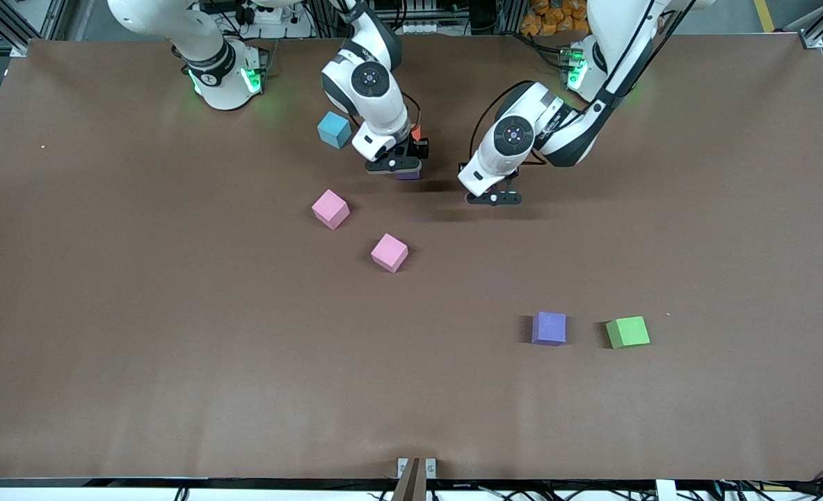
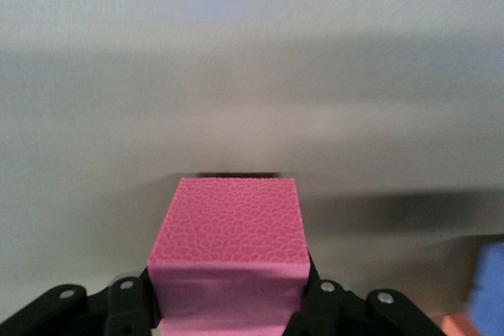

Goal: Arrange blocks into number 1

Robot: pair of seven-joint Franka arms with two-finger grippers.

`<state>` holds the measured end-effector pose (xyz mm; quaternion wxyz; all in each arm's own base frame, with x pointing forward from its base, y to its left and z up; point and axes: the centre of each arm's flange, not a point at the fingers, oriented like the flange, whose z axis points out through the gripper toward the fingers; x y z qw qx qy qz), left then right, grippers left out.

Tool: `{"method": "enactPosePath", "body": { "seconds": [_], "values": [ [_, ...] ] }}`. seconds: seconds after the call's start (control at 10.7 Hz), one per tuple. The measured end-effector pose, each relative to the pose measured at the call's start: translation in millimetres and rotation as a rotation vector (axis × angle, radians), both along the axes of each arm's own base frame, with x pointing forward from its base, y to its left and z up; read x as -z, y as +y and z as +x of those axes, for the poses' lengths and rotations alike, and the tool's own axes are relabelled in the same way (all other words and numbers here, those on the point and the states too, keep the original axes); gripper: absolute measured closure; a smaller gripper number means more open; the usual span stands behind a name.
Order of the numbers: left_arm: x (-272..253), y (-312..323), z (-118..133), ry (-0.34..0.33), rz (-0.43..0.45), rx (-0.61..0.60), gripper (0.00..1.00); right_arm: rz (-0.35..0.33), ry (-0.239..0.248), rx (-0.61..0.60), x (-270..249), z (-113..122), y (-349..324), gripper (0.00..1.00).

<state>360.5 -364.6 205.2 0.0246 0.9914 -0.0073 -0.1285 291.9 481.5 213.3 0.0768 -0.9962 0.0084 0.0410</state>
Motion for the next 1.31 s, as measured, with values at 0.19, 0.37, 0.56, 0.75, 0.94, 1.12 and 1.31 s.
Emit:
{"method": "enactPosePath", "body": {
  "seconds": [0.19,0.37,0.56,0.75,0.94,1.12,1.31],
  "values": [
    [-22,-13,13,-0.041,-0.026,-0.016,0.37,0.0,-0.001,0.003,0,1,-1,0.03],
    [-43,-34,16,-0.063,-0.044,-0.021,0.38,0.008,-0.007,0.018,-4,9,-4,0.0],
    [-59,-55,16,-0.083,-0.063,-0.028,0.38,0.029,-0.018,0.035,-21,30,-18,0.0],
    [-68,-63,17,-0.094,-0.076,-0.025,0.38,0.014,-0.017,-0.017,-40,62,-60,0.0],
    [-72,-68,20,-0.101,-0.087,-0.023,0.38,-0.009,0.009,-0.061,-63,89,-107,0.0],
    [-77,-90,12,-0.103,-0.109,0.008,0.38,-0.018,0.022,-0.082,-68,108,-145,0.0],
    [-77,-119,4,-0.099,-0.136,0.041,0.38,-0.022,0.03,-0.047,-61,131,-187,0.0]
  ]
}}
